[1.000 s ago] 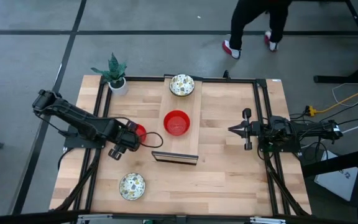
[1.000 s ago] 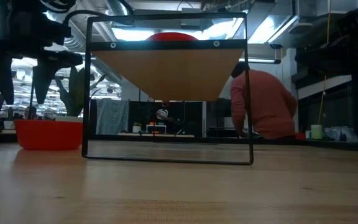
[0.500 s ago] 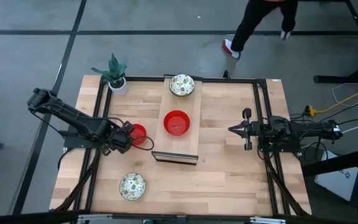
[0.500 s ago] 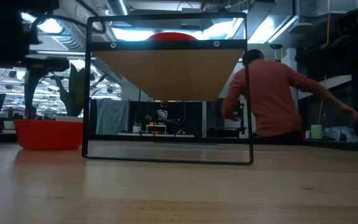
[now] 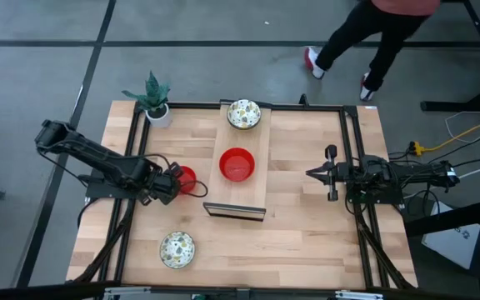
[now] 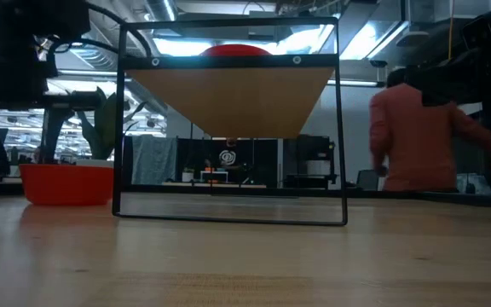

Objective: Pick & Place Mini bowls
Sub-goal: Stack the red bowl on top of the red bowl on the shelf

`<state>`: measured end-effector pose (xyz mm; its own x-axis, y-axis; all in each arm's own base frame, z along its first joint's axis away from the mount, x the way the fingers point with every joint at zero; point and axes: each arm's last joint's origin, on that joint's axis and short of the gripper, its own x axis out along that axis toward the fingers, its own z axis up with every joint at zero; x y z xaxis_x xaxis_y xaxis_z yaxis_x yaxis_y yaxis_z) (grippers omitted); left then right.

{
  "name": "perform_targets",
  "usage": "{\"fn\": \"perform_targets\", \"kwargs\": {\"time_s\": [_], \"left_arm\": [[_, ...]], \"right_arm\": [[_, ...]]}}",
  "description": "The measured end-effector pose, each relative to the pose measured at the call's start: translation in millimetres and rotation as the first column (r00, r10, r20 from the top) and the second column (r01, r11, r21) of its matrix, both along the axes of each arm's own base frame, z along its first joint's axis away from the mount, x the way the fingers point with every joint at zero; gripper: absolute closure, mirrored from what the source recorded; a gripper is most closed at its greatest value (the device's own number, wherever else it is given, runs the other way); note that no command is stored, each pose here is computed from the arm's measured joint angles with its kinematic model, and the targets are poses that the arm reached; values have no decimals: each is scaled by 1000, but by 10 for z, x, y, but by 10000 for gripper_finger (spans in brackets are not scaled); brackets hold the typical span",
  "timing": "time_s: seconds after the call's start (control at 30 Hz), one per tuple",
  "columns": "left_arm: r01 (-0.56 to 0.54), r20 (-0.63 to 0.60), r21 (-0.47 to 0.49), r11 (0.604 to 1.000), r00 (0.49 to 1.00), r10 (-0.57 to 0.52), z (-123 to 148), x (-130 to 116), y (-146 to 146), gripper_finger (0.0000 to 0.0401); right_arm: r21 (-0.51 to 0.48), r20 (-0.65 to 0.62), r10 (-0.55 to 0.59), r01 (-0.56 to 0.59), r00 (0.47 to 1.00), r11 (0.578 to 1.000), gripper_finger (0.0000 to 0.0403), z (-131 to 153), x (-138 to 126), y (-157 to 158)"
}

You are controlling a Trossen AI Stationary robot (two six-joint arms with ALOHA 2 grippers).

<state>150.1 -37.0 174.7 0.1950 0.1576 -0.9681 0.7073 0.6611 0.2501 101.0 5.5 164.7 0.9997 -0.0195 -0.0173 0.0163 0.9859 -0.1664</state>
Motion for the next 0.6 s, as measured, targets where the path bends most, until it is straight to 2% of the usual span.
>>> {"fn": "perform_targets", "kwargs": {"time_s": [0.23, 0.6], "left_arm": [[0, 9, -4, 1000, 1000, 0, -146, -20, 46, 214], [-12, 19, 9, 1000, 1000, 12, -146, -15, 52, 216]], "right_arm": [[0, 0, 0, 0, 1000, 1000, 377, 0, 0, 0], [0, 0, 0, 0, 1000, 1000, 377, 0, 0, 0]]}}
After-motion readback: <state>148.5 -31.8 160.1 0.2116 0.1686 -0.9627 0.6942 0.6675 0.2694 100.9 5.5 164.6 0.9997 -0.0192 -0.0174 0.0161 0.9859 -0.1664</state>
